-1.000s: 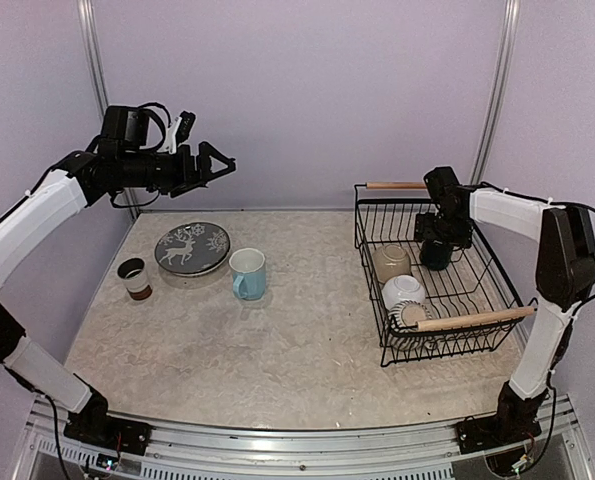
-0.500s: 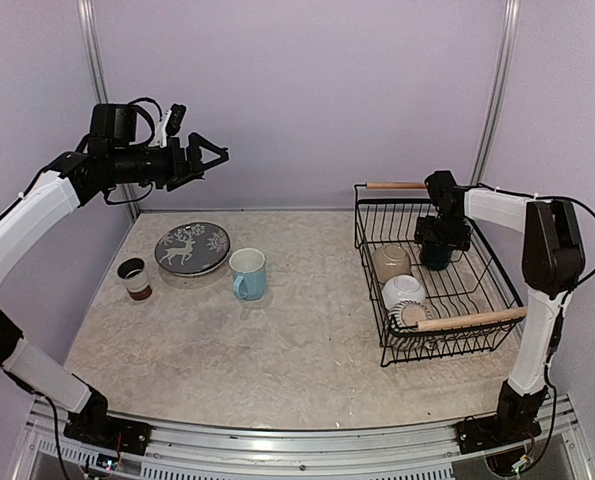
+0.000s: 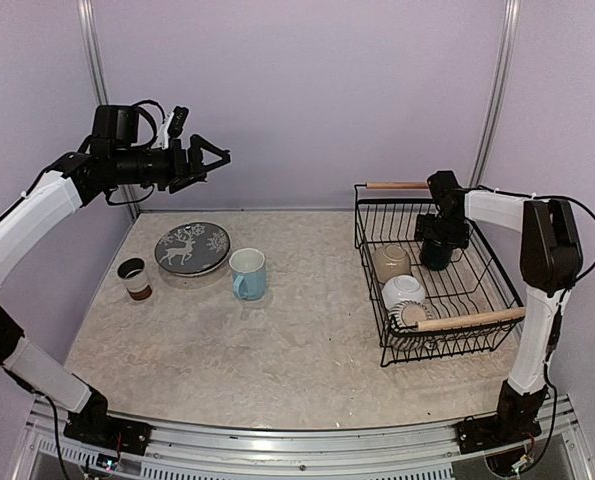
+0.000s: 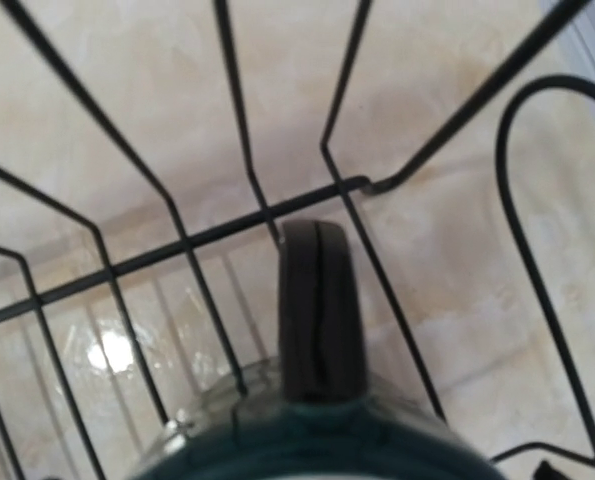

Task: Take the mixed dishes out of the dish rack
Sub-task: Grab the cup from the dish rack.

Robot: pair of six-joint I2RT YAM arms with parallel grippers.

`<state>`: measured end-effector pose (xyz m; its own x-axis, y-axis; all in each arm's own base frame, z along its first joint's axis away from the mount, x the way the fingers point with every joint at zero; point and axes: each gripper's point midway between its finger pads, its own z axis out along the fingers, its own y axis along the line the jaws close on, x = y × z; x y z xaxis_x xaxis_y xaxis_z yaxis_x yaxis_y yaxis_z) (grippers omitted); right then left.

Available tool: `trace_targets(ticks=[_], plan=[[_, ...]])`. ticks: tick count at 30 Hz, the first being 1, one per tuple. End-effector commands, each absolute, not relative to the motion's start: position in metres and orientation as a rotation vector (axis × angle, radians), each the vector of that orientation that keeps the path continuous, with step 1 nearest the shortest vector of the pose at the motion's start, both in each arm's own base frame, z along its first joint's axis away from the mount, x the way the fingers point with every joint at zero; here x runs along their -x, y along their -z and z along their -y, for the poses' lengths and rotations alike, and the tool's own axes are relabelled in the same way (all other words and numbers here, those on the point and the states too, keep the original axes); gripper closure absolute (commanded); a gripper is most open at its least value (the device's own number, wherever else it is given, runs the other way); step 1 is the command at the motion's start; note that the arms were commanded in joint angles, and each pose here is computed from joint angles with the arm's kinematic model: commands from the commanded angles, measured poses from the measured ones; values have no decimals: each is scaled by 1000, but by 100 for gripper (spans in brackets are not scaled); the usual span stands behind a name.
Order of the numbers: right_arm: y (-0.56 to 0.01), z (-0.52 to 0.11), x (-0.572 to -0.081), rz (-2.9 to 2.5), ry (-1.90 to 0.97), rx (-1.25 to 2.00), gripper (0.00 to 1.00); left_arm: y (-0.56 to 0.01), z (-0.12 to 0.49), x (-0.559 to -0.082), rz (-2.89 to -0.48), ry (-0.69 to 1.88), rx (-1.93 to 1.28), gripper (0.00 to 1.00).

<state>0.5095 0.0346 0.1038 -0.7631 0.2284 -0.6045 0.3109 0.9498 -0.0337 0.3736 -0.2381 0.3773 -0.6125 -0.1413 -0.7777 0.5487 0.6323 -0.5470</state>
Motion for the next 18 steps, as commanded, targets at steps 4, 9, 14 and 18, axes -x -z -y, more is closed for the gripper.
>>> trace_targets(ticks=[4, 9, 14, 18], plan=[[-98, -32, -511, -2466, 167, -358, 5, -370, 243, -376, -2019, 1073, -325, 1], [-100, -37, -512, -2458, 121, -338, 15, -368, 239, -381, -2026, 1101, -300, 1], [-110, -42, -512, -2436, 84, -315, 30, -362, 236, -387, -2041, 1119, -274, 1], [-131, -44, -509, -2374, 44, -307, 48, -357, 238, -389, -2058, 1135, -269, 1]])
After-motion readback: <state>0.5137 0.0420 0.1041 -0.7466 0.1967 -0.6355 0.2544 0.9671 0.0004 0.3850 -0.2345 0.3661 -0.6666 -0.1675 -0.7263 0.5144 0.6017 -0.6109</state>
